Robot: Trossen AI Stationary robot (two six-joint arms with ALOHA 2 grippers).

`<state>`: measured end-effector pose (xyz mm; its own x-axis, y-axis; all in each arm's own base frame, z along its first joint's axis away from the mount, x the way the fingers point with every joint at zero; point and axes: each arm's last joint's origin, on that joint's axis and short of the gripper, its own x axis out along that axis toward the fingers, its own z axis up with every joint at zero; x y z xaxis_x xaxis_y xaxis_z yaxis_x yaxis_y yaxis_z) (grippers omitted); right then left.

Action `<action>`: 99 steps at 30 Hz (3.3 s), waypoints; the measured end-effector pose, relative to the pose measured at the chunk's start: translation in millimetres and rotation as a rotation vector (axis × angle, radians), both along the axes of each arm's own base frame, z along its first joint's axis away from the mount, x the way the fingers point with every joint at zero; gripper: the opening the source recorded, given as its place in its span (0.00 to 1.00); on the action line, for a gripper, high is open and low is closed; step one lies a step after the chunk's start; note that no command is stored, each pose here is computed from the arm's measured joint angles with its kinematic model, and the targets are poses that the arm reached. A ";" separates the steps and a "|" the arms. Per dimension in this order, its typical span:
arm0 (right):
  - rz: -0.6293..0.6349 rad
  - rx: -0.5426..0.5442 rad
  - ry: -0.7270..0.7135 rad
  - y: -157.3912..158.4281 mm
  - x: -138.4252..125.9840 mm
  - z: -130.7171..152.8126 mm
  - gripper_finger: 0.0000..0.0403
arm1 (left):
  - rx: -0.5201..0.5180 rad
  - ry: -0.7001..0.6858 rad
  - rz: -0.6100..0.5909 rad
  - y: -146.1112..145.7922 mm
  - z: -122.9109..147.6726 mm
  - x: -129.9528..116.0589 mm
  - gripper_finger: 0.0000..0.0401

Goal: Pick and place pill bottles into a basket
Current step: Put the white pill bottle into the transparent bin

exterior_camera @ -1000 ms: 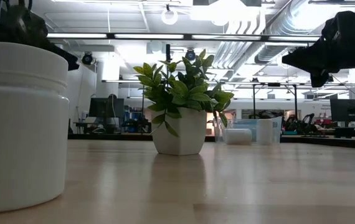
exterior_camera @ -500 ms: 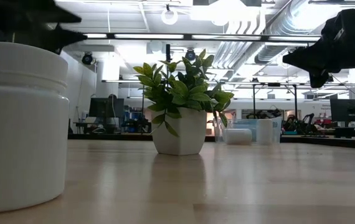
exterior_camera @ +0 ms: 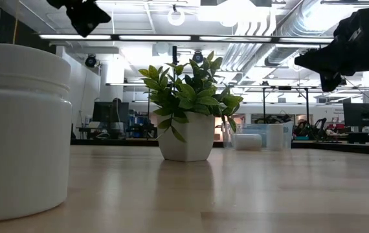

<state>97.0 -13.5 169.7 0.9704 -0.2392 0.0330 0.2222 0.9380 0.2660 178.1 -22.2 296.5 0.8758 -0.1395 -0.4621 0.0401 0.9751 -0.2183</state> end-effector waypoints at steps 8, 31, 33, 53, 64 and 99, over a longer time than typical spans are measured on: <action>0.009 -0.002 0.007 0.3 0.1 -0.7 0.00 | -0.042 0.153 -0.146 -8.7 7.3 35.3 0.60; 0.031 -0.028 0.021 0.9 0.4 -1.4 0.00 | -0.298 0.154 -0.335 -49.8 8.5 129.2 0.60; 0.031 -0.028 0.020 0.9 0.4 -1.4 0.01 | -0.292 0.164 -0.351 -52.8 5.1 130.8 0.60; 0.032 -0.054 0.033 0.9 0.8 -1.9 0.01 | -0.058 0.408 -0.472 -162.8 -70.4 121.9 0.95; 0.048 -0.054 0.036 1.3 0.9 -2.3 0.01 | 0.028 0.483 -0.410 -172.9 -105.7 129.0 0.92; 0.047 -0.061 0.037 1.3 0.9 -2.3 0.00 | 0.088 0.448 -0.411 -183.9 -134.5 140.4 0.92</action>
<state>97.9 -12.2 167.4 0.9814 -0.1915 0.0095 0.1858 0.9619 0.2004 318.6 -206.1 161.9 0.4766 -0.3692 -0.7979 0.3398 0.9144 -0.2201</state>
